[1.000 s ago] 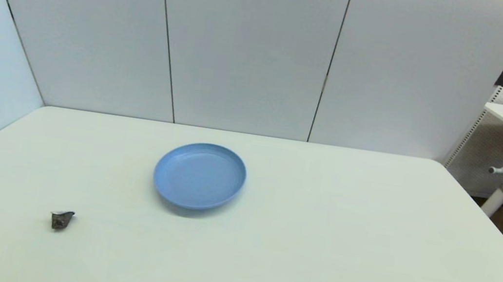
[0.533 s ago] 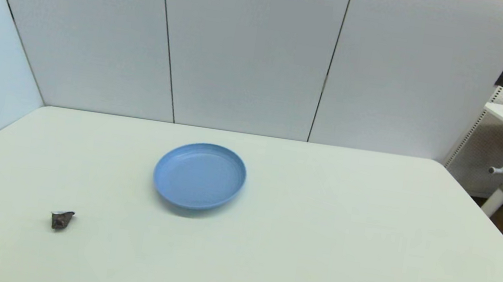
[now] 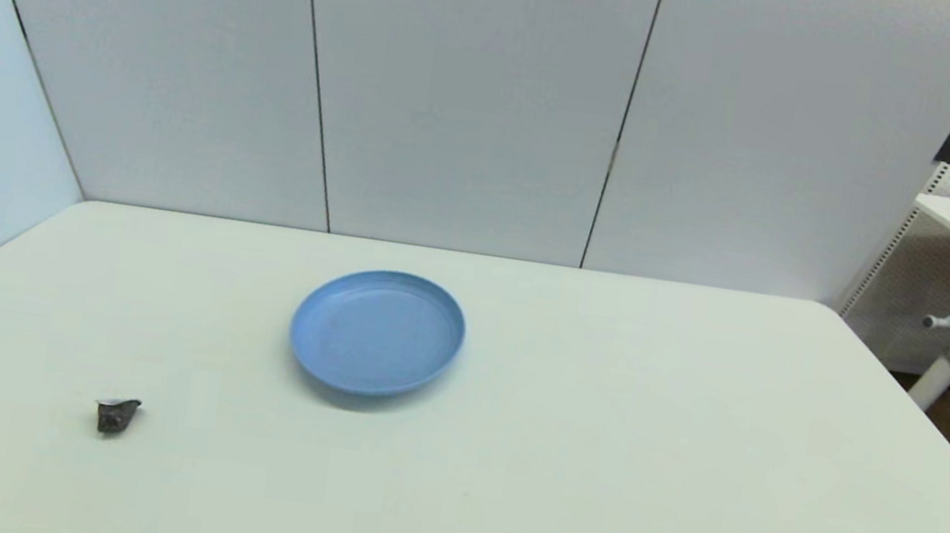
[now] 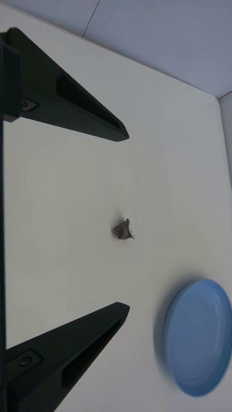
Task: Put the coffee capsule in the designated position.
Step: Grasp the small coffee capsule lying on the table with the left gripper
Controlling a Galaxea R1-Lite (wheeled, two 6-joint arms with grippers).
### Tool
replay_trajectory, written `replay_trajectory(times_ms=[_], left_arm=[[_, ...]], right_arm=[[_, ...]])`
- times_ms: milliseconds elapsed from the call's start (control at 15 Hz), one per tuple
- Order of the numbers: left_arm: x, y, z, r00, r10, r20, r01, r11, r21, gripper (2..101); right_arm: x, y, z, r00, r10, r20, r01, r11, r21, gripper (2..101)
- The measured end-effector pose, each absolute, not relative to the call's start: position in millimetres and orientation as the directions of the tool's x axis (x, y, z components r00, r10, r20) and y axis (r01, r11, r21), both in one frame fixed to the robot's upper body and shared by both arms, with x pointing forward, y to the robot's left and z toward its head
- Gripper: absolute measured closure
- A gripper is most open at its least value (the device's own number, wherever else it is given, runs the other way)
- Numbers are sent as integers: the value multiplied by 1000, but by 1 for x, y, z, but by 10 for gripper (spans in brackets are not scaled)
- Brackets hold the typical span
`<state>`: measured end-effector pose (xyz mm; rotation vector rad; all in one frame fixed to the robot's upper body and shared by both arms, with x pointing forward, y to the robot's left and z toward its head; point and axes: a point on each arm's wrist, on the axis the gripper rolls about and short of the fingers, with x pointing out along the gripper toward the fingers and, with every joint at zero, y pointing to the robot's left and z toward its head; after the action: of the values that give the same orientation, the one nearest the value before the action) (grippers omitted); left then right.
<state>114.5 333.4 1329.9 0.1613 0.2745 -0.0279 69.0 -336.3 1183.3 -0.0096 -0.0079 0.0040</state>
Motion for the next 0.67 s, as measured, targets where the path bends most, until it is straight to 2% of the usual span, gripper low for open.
replay_trajectory(times_ms=[200,400,533,667], left_arm=[[171,332,1365,878,-21,-478,136,969,207,20],[234,325,1367,759,-49,-649,287,920,266,20],[266,320,1360,671,-73,-738,451,830,327,20],[287,317,1359,567,-101,-818,644,673,363,20]], right_arm=[[69,-336,1183,1000,4,7,-4,1000,-9,52],[69,-336,1183,1000,4,7,-4,1000,-9,52],[69,-336,1183,1000,4,7,-4,1000,-9,52],[69,-336,1183,1000,4,7,-4,1000,-9,52]])
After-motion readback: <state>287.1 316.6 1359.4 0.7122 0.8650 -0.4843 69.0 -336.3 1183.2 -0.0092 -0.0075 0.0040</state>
